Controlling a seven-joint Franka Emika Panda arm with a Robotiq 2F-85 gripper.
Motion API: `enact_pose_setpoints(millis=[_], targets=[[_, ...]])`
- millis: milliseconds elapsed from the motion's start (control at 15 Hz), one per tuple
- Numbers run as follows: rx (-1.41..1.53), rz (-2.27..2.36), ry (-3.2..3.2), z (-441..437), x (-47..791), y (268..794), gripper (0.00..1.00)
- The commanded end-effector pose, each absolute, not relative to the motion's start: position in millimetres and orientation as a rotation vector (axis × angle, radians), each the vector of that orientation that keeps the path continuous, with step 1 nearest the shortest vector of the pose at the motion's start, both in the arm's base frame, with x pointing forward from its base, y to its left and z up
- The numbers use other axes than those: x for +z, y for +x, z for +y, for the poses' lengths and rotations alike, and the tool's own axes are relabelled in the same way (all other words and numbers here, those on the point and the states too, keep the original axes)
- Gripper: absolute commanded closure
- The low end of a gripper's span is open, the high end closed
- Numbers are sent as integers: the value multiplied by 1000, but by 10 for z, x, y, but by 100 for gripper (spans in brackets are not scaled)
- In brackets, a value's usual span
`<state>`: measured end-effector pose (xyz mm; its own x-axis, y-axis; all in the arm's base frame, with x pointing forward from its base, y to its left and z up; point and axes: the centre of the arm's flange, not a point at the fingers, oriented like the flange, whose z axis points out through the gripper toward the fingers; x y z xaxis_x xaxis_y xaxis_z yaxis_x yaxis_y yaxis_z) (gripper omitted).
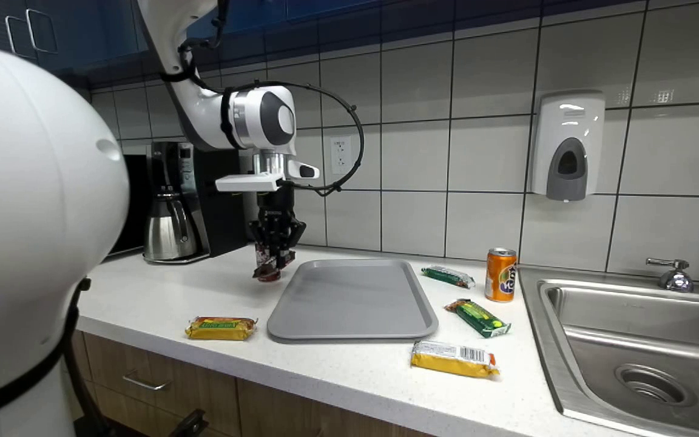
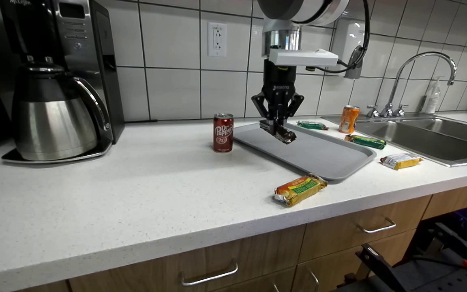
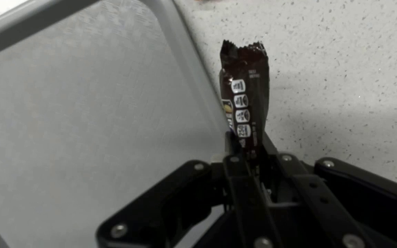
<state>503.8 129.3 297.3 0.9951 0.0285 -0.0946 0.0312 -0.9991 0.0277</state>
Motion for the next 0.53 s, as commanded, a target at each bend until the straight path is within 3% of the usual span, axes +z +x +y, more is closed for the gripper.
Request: enact_pose_setpoints(millis=[0, 467], targets=[[-154, 76, 3104, 1003, 3120, 5007, 96], [-170, 88, 3108, 608, 3040, 5065, 96]])
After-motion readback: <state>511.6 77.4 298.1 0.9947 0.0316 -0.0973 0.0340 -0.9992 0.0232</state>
